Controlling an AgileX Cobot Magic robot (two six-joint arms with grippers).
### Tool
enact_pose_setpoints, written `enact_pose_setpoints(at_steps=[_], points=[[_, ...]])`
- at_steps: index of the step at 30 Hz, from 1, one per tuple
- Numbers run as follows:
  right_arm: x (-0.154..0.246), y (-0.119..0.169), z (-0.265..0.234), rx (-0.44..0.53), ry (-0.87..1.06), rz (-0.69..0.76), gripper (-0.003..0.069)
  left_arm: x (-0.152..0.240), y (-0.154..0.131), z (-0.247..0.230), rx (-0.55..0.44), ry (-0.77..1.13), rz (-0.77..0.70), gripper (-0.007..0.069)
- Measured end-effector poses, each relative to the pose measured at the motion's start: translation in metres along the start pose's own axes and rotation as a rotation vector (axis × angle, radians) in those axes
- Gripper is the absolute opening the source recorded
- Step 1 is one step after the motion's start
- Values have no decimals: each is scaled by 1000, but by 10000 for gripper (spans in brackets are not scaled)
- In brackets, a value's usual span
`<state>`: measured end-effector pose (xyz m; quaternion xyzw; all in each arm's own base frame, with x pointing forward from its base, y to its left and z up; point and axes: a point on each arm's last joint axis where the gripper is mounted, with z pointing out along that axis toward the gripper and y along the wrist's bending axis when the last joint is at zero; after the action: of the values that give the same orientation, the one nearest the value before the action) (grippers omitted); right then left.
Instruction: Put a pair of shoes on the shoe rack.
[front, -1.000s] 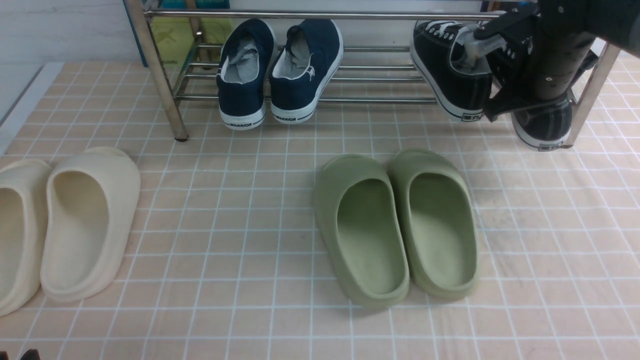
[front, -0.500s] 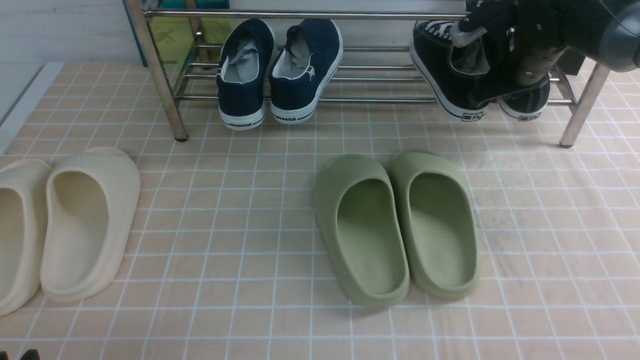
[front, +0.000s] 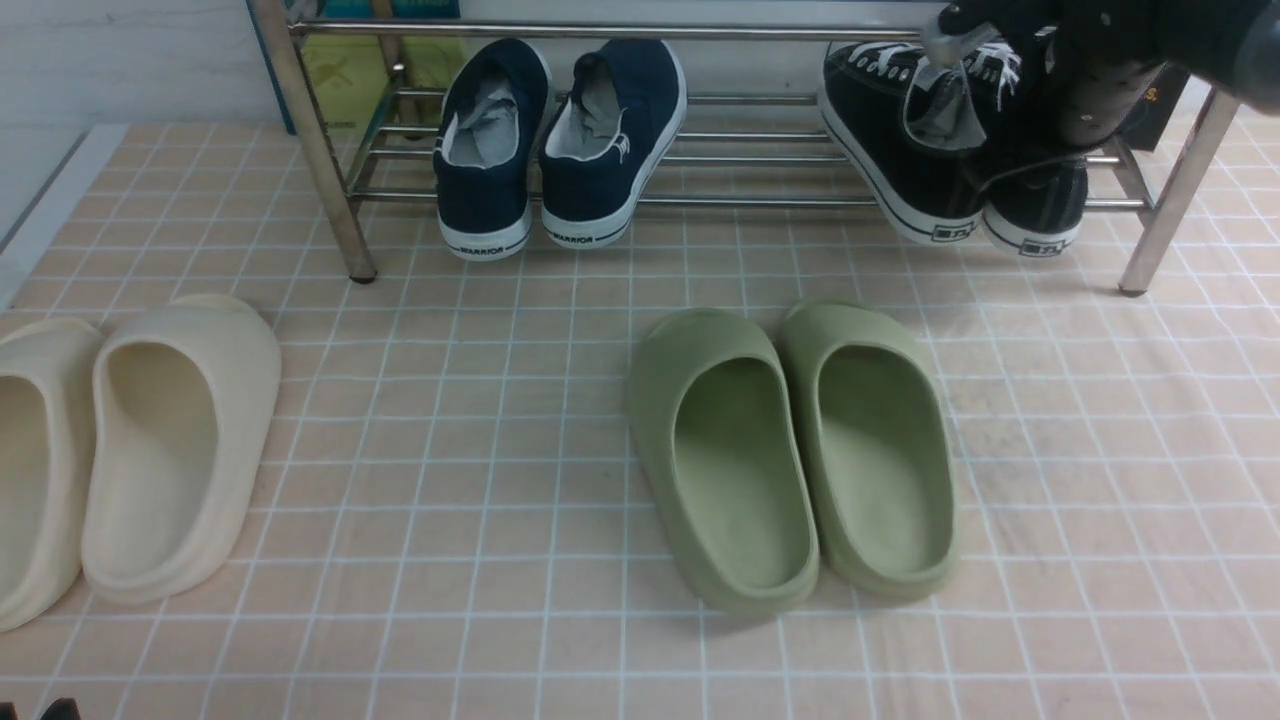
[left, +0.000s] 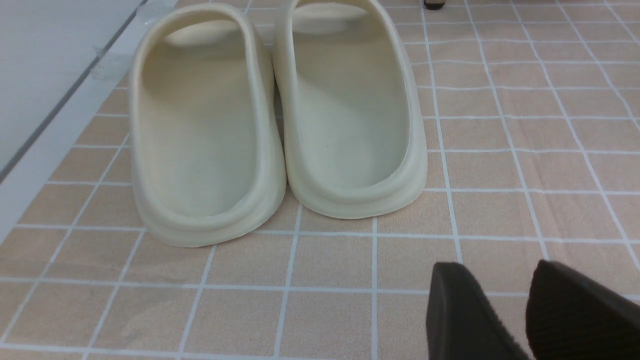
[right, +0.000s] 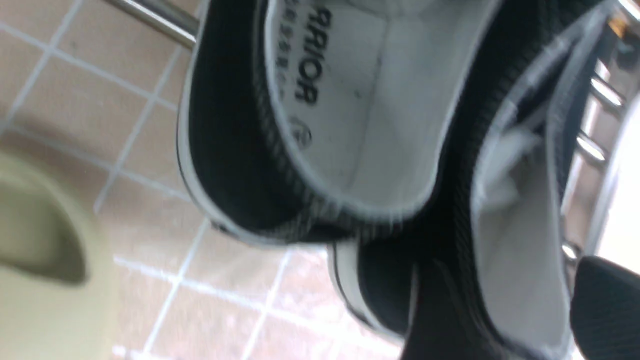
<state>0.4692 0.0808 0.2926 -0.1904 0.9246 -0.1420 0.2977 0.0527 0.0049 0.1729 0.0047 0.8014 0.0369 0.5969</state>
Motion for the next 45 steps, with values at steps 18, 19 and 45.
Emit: enact_pose_setpoints(at_steps=[18, 19, 45], points=[[30, -20, -163, -215, -31, 150, -19, 0, 0, 0, 0, 0, 0, 239], [39, -20, -183, -242, -71, 160, -19, 0, 0, 0, 0, 0, 0, 239], [295, 13, -328, -180, -759, 314, -10, 0, 0, 0, 0, 0, 0, 239]])
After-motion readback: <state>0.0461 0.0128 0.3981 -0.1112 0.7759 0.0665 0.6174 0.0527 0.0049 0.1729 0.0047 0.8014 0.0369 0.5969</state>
